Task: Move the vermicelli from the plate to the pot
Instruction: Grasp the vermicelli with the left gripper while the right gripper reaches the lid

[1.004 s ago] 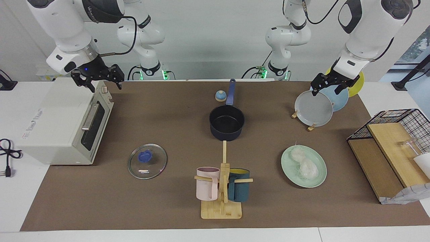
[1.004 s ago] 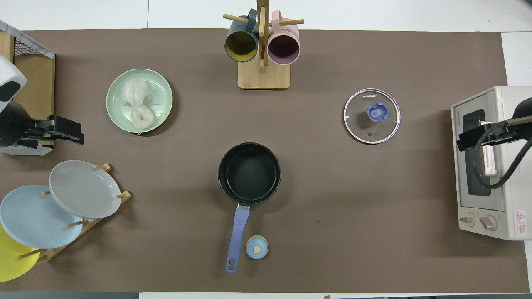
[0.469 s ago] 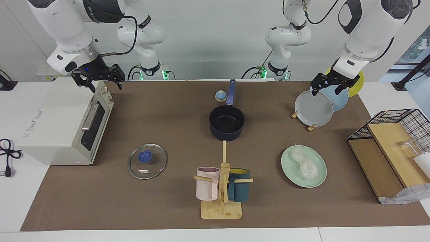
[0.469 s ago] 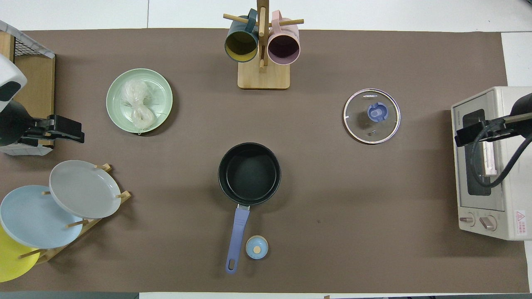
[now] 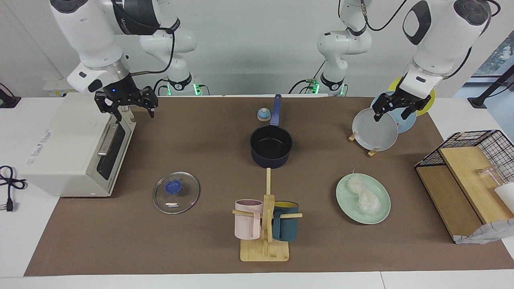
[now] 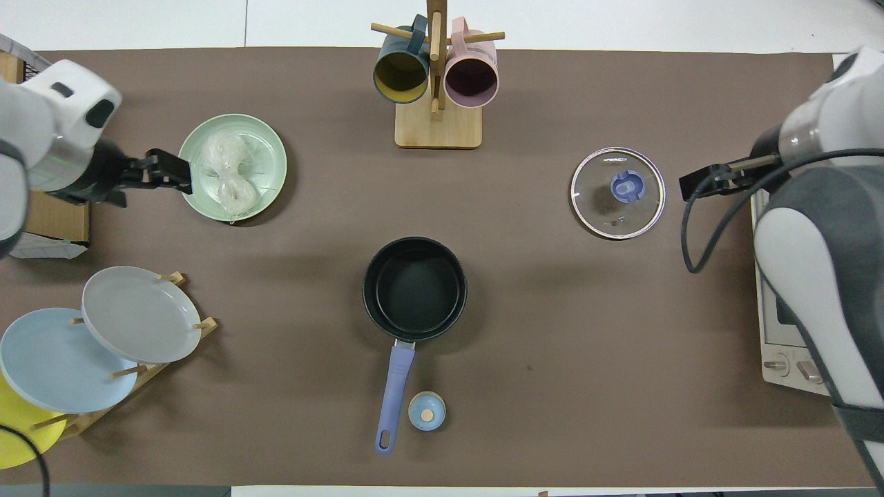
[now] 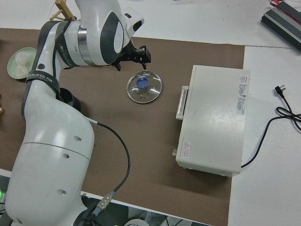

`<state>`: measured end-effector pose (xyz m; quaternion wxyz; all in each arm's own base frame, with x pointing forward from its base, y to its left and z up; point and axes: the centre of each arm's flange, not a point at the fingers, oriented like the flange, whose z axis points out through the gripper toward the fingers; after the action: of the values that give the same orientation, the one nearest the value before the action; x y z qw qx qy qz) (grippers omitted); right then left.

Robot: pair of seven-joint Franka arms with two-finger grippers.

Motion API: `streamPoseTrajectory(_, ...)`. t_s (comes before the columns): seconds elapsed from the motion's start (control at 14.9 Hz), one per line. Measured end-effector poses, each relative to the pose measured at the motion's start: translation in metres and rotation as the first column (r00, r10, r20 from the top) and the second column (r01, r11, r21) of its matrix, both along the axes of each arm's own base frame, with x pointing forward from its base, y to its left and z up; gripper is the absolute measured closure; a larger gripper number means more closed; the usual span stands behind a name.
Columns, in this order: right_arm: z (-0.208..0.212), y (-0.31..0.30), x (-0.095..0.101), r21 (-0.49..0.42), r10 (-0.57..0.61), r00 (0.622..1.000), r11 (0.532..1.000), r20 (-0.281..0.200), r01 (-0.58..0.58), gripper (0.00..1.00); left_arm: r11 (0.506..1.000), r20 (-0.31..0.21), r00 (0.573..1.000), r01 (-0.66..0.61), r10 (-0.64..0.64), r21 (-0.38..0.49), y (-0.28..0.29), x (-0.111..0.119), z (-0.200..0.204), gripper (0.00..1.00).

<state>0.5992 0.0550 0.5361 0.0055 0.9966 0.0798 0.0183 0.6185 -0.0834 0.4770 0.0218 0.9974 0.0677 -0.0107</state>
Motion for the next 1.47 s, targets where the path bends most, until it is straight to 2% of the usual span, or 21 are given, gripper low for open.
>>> streamPoseTrajectory(0.13, -0.040, 0.005, 0.020, -0.002, 0.004, 1.000, 1.000, -0.003, -0.004, 0.00, 0.999, -0.006, 0.999, -0.049, 0.049, -0.012, -0.003, 0.034, -0.078, 0.00)
streamPoseTrajectory(0.27, -0.072, 0.006, 0.032, -0.001, 0.003, 1.000, 1.000, 0.013, -0.003, 0.00, 0.994, 0.004, 0.994, -0.112, 0.112, -0.022, -0.004, 0.052, -0.129, 0.00)
streamPoseTrajectory(0.4, -0.100, 0.006, 0.035, -0.001, 0.003, 1.000, 1.000, 0.021, -0.003, 0.00, 0.989, 0.013, 0.989, -0.144, 0.144, -0.029, -0.005, 0.061, -0.152, 0.00)
streamPoseTrajectory(0.54, -0.122, 0.007, 0.035, -0.004, 0.003, 1.000, 1.000, 0.006, -0.003, 0.00, 0.986, 0.021, 0.986, -0.165, 0.166, -0.032, -0.005, 0.063, -0.154, 0.00)
streamPoseTrajectory(0.6, -0.131, 0.007, 0.038, -0.004, 0.004, 1.000, 1.000, 0.007, -0.004, 0.00, 0.985, 0.026, 0.985, -0.170, 0.171, -0.032, -0.005, 0.063, -0.154, 0.08)
streamPoseTrajectory(0.87, -0.172, 0.015, 0.046, 0.000, 0.012, 1.000, 1.000, -0.004, -0.012, 0.00, 0.990, 0.046, 0.989, -0.144, 0.144, 0.005, -0.003, 0.063, -0.155, 0.57)
streamPoseTrajectory(0.94, -0.180, 0.018, 0.047, 0.014, 0.008, 1.000, 1.000, -0.005, -0.007, 0.00, 0.990, 0.049, 0.989, -0.143, 0.143, 0.004, -0.004, 0.064, -0.154, 0.67)
streamPoseTrajectory(1.0, -0.187, 0.020, 0.049, 0.023, 0.007, 1.000, 1.000, -0.005, -0.007, 0.03, 0.990, 0.055, 0.988, -0.142, 0.142, 0.003, -0.004, 0.065, -0.151, 0.72)
streamPoseTrajectory(1.21, -0.201, 0.022, 0.052, 0.031, 0.031, 1.000, 0.999, 0.005, -0.031, 0.06, 0.990, 0.044, 0.989, -0.142, 0.142, -0.003, -0.008, 0.065, -0.121, 0.72)
streamPoseTrajectory(1.34, -0.205, 0.022, 0.052, 0.031, 0.061, 0.998, 0.998, -0.001, -0.061, 0.07, 0.987, -0.009, 0.989, -0.150, 0.150, -0.056, -0.021, 0.055, -0.059, 0.76)
streamPoseTrajectory(1.47, -0.207, 0.021, 0.051, 0.031, 0.082, 0.997, 0.996, -0.003, -0.082, 0.10, 0.983, -0.061, 0.988, -0.145, 0.138, -0.117, -0.045, 0.027, 0.018, 0.76)
